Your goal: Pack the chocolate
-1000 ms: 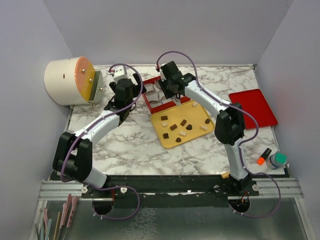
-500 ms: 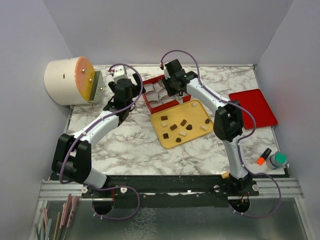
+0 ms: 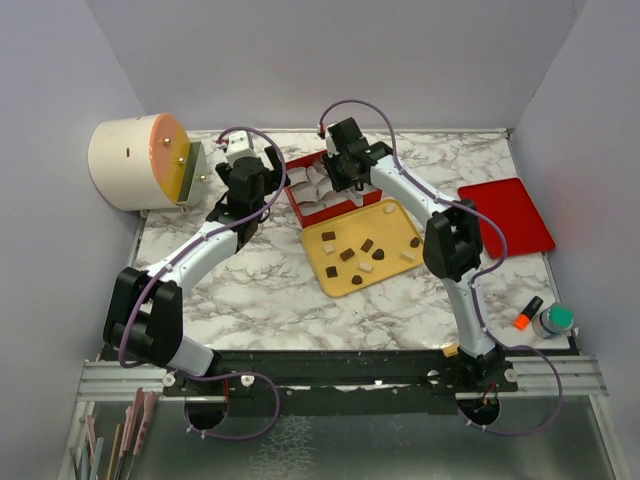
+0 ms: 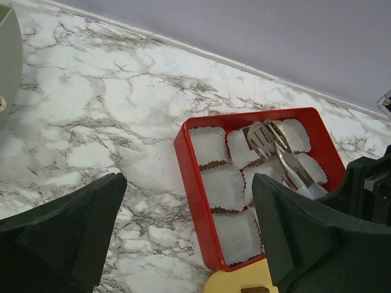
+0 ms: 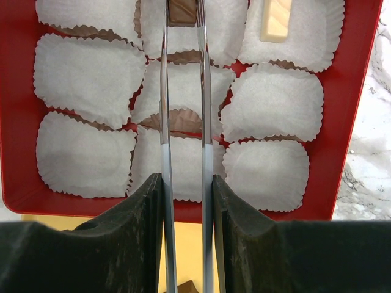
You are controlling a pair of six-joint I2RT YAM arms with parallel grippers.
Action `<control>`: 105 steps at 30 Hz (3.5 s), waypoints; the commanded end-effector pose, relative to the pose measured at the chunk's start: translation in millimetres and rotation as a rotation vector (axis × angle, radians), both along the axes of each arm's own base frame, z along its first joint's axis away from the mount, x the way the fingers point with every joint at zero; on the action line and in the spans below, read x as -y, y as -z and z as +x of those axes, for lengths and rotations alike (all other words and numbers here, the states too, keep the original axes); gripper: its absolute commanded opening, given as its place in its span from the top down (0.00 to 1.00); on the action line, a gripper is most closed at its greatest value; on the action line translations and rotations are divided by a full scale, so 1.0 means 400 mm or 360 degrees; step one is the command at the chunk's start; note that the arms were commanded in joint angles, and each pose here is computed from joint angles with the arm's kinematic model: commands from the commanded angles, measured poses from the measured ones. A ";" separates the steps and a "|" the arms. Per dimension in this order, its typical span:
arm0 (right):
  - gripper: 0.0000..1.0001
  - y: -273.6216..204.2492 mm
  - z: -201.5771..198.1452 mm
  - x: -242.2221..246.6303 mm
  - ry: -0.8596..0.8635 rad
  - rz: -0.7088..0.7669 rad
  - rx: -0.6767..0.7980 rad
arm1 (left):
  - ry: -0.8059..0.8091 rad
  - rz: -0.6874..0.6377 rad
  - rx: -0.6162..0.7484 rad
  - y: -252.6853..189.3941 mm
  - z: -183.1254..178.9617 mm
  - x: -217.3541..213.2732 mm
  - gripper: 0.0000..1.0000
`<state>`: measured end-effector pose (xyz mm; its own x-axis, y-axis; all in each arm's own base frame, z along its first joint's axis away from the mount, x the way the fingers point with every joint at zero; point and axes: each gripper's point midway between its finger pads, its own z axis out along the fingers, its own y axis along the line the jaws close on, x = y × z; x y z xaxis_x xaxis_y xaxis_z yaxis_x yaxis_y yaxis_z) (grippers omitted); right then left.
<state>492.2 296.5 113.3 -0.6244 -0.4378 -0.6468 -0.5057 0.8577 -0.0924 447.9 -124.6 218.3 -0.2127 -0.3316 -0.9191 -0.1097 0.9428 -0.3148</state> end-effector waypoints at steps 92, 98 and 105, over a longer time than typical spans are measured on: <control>0.66 0.011 -0.690 0.293 0.0258 0.0180 -0.0429 | 0.0004 -0.0082 0.0002 0.008 -0.006 -0.001 0.06; 0.66 0.023 -0.710 0.270 0.0230 0.0177 -0.0471 | 0.0003 -0.0087 0.0001 0.010 -0.006 0.000 0.06; 0.66 0.048 -0.704 0.264 0.0247 0.0139 -0.0487 | 0.0000 -0.0079 0.0000 0.011 -0.006 -0.002 0.06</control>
<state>215.2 189.5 103.2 -0.8320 -0.2736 -0.4826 -0.3717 0.9207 0.1188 447.0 -123.0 212.2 -0.2159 -0.3690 -0.9040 -0.1246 0.9287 -0.3493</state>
